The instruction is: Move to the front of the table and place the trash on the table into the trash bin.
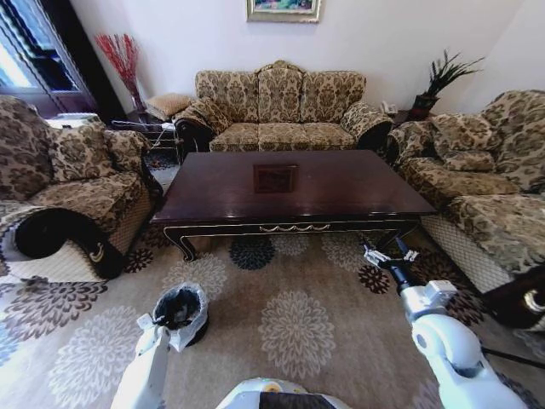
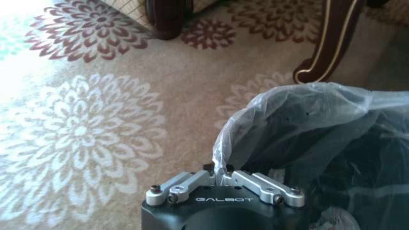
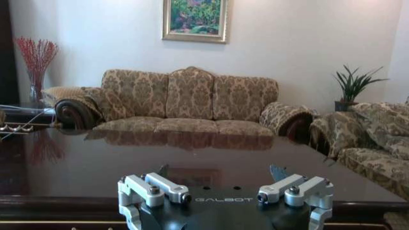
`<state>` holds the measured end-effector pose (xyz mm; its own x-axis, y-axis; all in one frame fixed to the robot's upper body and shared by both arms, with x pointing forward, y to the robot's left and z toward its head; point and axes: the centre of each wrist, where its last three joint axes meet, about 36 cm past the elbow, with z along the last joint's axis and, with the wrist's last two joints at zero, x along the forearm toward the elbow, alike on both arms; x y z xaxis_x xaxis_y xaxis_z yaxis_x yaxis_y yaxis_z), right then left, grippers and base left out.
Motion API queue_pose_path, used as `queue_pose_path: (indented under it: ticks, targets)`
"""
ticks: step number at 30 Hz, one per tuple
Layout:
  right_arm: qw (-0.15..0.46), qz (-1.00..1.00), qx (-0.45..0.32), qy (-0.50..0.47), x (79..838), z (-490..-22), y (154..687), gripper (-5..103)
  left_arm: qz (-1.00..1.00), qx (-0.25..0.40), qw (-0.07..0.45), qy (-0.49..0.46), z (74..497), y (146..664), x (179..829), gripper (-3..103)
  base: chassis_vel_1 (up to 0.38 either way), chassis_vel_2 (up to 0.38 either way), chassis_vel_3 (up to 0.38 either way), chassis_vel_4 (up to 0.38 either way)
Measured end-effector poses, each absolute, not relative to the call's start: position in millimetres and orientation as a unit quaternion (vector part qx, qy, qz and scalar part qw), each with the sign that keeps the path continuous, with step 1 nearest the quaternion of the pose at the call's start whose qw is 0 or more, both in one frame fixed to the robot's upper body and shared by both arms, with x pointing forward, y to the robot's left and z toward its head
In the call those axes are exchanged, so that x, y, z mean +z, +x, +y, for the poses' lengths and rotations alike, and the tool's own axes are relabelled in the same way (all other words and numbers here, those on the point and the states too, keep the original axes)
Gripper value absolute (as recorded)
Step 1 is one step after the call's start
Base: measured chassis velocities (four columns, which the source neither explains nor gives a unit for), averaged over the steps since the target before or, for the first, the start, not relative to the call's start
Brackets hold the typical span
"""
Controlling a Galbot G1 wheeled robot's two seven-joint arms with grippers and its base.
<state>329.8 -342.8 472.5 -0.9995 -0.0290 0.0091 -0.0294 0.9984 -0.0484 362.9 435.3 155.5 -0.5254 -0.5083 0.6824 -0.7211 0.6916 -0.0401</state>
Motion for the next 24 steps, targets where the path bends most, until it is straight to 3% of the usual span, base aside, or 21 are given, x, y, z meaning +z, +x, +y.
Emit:
queue_pose_path:
  ticks: [6,9,13,15,16,19,21,24]
  targets:
    - [0.001,-1.0,0.025,0.018,474,-341,332,100,-0.862,0.166,0.324,0.352,433,351,156,23,0.0,0.0,0.0,0.0]
    - [0.0,-1.0,0.024,0.019,475,-341,332,100,-0.862,0.162,0.326,0.352,434,346,156,28,0.0,0.0,0.0,0.0]
    - [-0.001,-1.0,0.024,0.021,475,-340,332,100,-0.868,0.15,0.321,0.349,441,339,164,50,0.0,0.0,0.0,0.0]
    - [-0.001,-1.0,0.023,0.021,475,-340,332,100,-0.872,0.147,0.316,0.344,441,337,168,50,0.0,0.0,0.0,0.0]
    - [-0.002,-0.999,0.023,0.021,476,-340,332,100,-0.873,0.146,0.314,0.343,441,336,170,56,0.0,0.0,0.0,0.0]
    - [-0.008,-0.999,0.024,0.024,480,-338,332,100,-0.886,0.137,0.288,0.336,442,334,192,72,0.0,0.0,0.0,0.0]
    - [-0.01,-0.999,0.024,0.025,482,-337,333,100,-0.891,0.136,0.279,0.332,443,334,202,72,0.0,0.0,0.0,0.0]
    - [-0.012,-0.999,0.024,0.028,488,-335,333,100,-0.907,0.128,0.249,0.316,446,338,234,89,0.0,0.0,0.0,0.0]
